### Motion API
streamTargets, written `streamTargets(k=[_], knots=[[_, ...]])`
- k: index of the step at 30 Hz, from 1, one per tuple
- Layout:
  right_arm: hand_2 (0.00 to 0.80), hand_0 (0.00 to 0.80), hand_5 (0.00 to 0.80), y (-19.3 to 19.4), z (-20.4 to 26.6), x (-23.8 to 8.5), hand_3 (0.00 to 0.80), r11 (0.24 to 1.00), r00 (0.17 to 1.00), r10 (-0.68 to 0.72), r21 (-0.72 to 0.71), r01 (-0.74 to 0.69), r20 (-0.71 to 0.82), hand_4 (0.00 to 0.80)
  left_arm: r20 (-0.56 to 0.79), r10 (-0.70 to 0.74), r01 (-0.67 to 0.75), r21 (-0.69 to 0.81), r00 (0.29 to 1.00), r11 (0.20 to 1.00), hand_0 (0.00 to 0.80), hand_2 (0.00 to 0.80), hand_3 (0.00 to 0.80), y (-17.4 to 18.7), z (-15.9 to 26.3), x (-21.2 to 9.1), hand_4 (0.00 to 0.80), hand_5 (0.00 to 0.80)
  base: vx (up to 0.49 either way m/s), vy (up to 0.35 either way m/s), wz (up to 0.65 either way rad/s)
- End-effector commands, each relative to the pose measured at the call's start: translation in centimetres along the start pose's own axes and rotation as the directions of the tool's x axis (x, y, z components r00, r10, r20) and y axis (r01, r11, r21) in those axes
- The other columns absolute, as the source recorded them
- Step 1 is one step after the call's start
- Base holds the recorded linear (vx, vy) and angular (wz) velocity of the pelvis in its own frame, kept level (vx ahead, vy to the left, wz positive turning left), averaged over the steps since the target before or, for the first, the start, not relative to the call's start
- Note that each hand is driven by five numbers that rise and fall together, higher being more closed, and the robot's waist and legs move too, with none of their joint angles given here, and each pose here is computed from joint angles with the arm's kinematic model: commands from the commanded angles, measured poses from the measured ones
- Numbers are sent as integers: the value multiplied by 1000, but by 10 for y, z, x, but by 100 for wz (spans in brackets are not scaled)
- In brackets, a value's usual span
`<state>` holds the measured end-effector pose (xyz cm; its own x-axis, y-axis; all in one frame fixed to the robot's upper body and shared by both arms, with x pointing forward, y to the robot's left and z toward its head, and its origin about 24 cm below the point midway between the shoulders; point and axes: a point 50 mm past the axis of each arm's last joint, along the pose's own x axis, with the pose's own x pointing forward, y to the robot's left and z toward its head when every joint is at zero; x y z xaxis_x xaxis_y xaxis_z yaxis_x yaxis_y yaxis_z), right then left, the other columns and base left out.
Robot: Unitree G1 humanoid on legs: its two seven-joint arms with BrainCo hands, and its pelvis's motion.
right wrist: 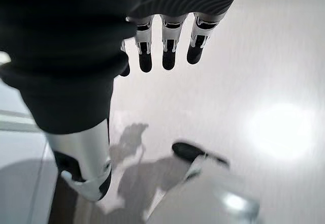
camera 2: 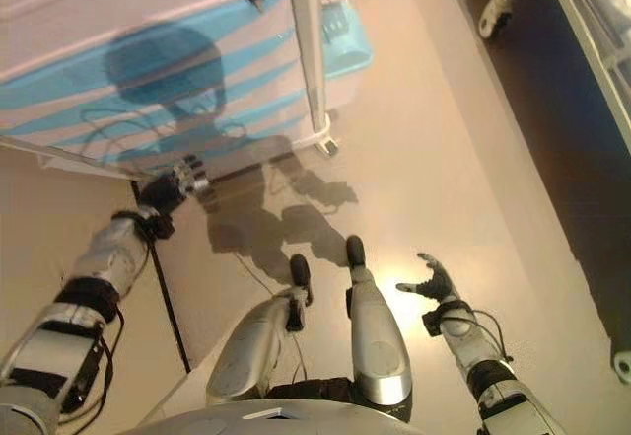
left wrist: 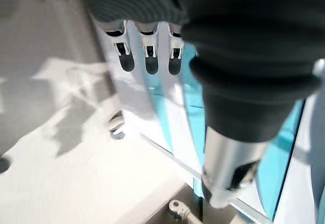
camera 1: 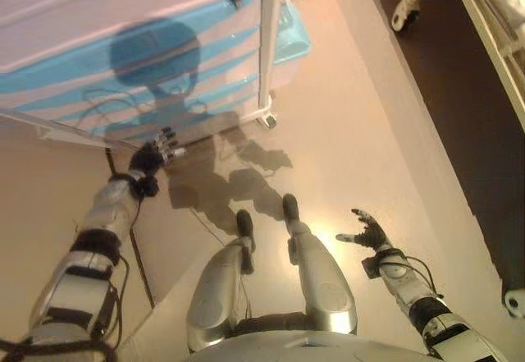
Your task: Open the drawer and pick up the medicine
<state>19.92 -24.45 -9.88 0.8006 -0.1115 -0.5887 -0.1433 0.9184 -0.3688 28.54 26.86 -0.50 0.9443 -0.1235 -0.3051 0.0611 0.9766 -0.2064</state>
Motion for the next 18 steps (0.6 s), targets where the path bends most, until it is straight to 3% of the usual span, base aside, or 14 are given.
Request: streamTargets(k=[1,4,10,14,18], knots=[[0,0,0,-9,-41,-18,0,996,991,27,88,-16,-129,0,-83,32,-33,-12,996,999,0,0,0,3,-42,-17,0,0,89,-92,35],[0,0,0,-4,-55,-24,0,991,980,55,132,-30,-190,0,-161,108,-122,-83,981,989,0,0,0,4,-78,-33,0,0,86,-93,35],[0,0,0,17,-72,-31,0,976,951,124,210,-64,-284,0,-297,239,-274,-81,924,958,0,0,0,-5,-137,-65,0,0,33,-85,29],[0,0,0,33,-74,-33,0,963,937,194,240,-124,-292,0,-452,205,-248,-38,868,968,0,0,0,-16,-171,-87,0,0,-5,-64,31],[0,0,0,47,-75,-34,0,958,917,248,218,-184,-314,0,-624,140,-202,-30,769,979,0,0,0,-30,-206,-114,0,0,-15,-14,6]])
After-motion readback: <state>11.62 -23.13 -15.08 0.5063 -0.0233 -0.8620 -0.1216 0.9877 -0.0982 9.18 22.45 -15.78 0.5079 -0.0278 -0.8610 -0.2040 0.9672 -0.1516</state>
